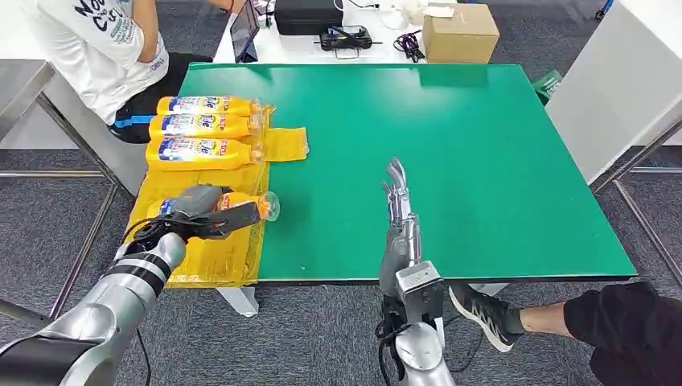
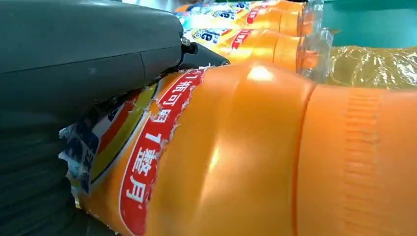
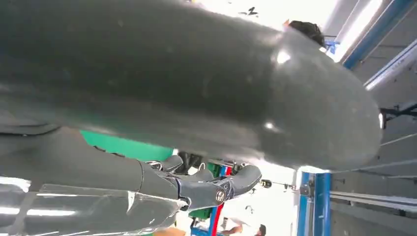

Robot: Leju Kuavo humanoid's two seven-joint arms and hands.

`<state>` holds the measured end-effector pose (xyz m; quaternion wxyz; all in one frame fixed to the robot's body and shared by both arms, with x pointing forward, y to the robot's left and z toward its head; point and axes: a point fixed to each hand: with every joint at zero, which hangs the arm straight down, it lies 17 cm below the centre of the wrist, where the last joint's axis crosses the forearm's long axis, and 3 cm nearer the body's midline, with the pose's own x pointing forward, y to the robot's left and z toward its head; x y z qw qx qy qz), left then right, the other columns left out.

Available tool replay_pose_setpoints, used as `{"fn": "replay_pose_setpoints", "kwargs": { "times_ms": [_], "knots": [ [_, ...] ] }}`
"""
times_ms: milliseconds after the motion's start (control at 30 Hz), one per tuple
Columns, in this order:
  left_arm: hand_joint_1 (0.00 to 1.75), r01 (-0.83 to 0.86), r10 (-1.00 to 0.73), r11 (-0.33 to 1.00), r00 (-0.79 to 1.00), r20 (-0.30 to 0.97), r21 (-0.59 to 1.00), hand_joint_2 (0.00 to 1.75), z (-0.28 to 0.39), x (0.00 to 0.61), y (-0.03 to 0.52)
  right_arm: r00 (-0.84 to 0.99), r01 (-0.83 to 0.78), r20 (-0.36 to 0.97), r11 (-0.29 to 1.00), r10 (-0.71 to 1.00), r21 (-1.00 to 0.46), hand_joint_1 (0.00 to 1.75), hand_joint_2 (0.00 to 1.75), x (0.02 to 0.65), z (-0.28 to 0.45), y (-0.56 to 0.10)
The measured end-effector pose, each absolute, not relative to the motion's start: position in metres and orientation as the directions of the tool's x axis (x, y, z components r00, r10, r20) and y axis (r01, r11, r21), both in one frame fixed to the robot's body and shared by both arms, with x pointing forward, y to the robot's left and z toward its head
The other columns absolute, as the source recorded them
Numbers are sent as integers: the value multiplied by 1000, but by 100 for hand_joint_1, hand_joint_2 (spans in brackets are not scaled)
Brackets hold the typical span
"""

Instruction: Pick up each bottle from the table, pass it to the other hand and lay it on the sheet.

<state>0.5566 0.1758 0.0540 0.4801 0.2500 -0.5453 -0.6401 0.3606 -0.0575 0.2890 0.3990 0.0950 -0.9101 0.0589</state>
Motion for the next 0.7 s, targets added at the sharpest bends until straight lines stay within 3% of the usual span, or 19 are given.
{"fn": "replay_pose_setpoints", "kwargs": {
  "times_ms": [67, 100, 133, 167, 433, 700],
  "knots": [
    [99, 343, -887, 57, -414, 205, 938, 175, 54, 556, 176, -663, -221, 738, 975, -126, -32, 0, 0, 361, 289, -57],
    [14, 343, -885, 60, -415, 209, 937, 175, 54, 556, 175, -661, -222, 739, 975, -127, -31, 0, 0, 361, 288, -57],
    [10, 344, -885, 61, -416, 210, 937, 175, 54, 556, 176, -660, -223, 740, 974, -128, -31, 0, 0, 361, 288, -56],
    [0, 366, -872, 85, -423, 247, 927, 0, 51, 552, 173, -653, -232, 746, 972, -131, -32, 0, 0, 363, 285, -53],
    [0, 526, -750, 289, -395, 531, 800, 0, 36, 522, 153, -634, -257, 761, 965, -136, -42, 0, 0, 370, 277, -42],
    [0, 540, -723, 325, -387, 572, 776, 0, 35, 517, 157, -615, -268, 776, 963, -141, -38, 0, 0, 373, 270, -37]
  ]
}}
